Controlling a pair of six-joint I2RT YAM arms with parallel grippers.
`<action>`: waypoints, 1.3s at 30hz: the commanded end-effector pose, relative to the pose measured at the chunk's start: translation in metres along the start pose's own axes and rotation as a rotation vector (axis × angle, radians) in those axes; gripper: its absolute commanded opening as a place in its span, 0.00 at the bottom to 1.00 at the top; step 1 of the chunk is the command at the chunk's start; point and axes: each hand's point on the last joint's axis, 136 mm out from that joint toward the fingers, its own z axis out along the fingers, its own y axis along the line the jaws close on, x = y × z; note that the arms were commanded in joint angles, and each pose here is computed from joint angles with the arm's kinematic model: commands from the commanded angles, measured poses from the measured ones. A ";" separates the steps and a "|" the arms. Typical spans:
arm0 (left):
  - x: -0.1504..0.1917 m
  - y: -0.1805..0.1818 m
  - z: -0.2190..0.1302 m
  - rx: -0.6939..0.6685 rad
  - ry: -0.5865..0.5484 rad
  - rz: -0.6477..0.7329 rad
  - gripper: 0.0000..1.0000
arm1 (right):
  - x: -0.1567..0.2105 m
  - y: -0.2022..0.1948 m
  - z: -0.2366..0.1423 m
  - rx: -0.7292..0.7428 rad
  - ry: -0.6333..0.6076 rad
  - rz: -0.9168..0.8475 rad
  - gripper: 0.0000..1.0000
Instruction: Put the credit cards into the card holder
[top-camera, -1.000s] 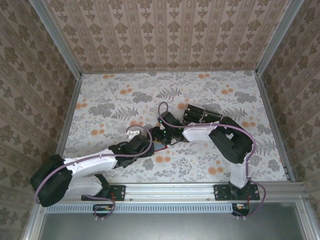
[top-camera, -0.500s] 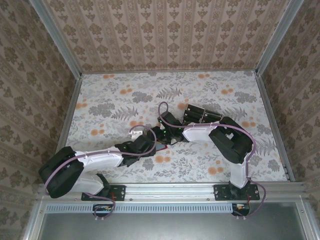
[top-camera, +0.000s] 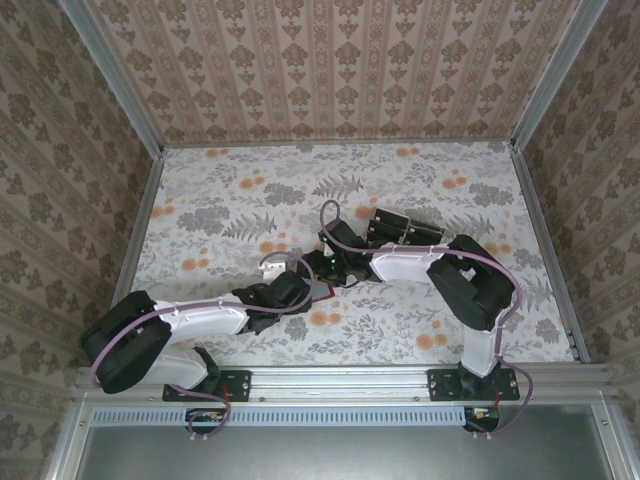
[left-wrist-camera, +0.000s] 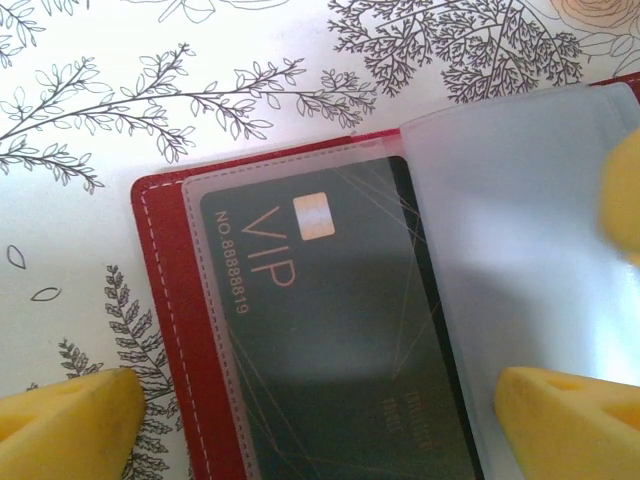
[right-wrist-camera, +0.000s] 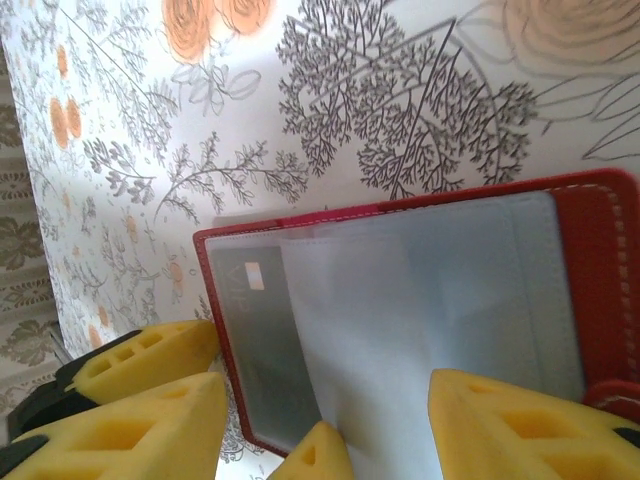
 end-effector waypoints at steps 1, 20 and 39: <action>0.020 0.014 0.006 -0.040 0.050 -0.007 1.00 | -0.009 -0.005 -0.019 0.043 -0.044 -0.031 0.58; 0.022 0.016 0.008 -0.051 0.053 -0.006 1.00 | -0.004 -0.009 0.003 0.012 0.011 -0.035 0.56; 0.023 0.017 0.008 -0.050 0.053 -0.008 1.00 | 0.010 0.009 0.014 -0.032 0.069 -0.076 0.53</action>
